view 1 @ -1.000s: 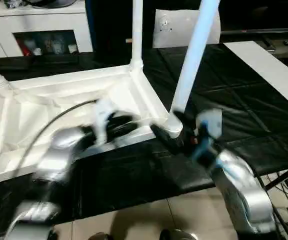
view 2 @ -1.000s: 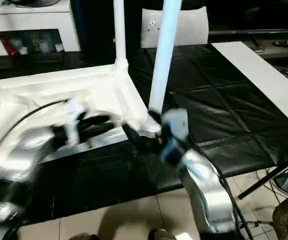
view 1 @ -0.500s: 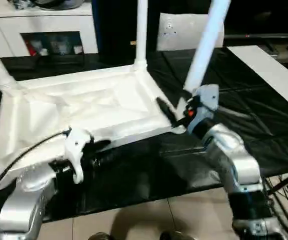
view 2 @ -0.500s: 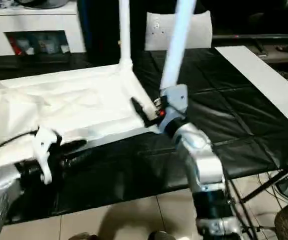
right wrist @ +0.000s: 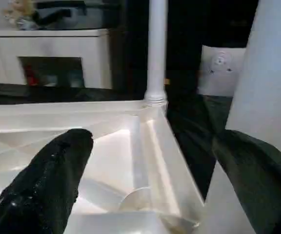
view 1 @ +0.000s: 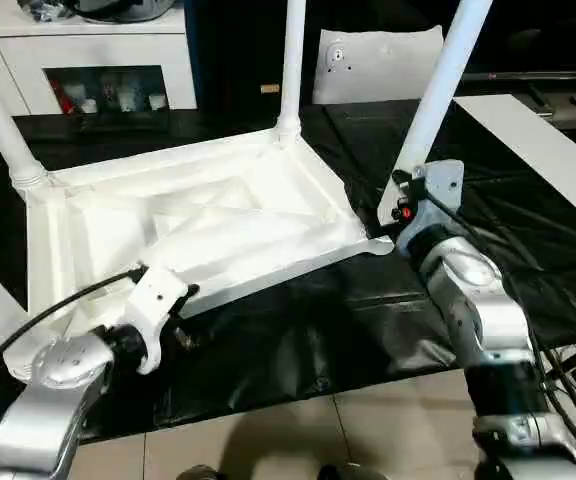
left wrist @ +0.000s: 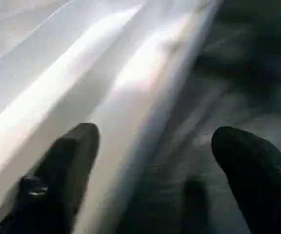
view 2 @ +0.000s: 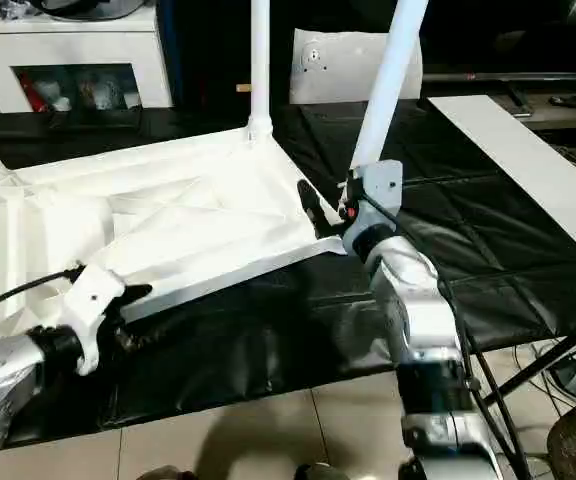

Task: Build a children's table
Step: Rotate leg to tighten

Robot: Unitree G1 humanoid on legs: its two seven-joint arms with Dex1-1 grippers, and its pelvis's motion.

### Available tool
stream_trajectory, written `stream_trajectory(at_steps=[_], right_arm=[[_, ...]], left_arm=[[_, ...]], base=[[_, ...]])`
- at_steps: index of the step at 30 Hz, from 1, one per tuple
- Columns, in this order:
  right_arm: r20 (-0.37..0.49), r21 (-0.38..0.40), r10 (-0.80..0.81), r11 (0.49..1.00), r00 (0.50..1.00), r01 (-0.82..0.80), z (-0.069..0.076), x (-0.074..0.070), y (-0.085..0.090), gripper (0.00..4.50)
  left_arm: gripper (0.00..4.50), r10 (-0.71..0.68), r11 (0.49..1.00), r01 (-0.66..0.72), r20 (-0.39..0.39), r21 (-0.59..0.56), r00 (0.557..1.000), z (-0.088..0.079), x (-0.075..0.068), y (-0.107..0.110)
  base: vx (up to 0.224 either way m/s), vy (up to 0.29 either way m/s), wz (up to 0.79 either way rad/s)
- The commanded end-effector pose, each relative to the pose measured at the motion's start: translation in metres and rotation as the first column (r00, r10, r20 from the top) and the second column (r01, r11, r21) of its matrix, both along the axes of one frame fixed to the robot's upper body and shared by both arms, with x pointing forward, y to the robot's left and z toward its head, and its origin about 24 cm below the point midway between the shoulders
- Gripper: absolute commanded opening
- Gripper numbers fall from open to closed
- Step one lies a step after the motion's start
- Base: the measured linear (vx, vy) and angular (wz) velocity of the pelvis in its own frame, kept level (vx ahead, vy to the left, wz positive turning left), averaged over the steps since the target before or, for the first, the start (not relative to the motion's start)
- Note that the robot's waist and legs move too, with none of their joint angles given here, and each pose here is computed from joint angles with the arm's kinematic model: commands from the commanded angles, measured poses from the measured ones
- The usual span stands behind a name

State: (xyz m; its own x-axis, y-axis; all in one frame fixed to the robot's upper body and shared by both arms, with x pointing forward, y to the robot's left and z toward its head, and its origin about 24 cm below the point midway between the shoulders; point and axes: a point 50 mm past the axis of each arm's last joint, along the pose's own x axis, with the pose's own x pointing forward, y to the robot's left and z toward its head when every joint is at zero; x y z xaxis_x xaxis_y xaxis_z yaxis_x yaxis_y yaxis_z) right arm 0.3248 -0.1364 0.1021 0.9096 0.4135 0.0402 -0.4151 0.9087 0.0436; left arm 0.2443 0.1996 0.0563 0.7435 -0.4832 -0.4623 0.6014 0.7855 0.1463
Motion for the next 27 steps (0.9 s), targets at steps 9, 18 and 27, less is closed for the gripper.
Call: stream_trajectory(at_steps=[9,18,27], right_arm=[[-0.022,-0.044,0.094,0.994,0.995,-0.095,-0.014,-0.03,0.012,4.5],[-0.051,-0.082,0.108,0.99,0.993,-0.112,-0.022,-0.047,0.013,4.5],[-0.143,0.039,0.046,0.998,0.989,-0.041,-0.023,-0.063,0.015,4.5]], left_arm=[[4.49,0.114,0.987,-0.129,0.15,0.098,0.982,0.008,0.029,0.004],[4.49,0.228,0.967,-0.251,0.275,0.049,0.934,0.018,0.047,-0.001],[4.49,0.322,0.906,-0.242,0.194,-0.347,0.927,0.019,0.027,-0.03]], base=[[0.0,0.0,0.0],[0.0,0.0,0.0],[0.0,0.0,0.0]])
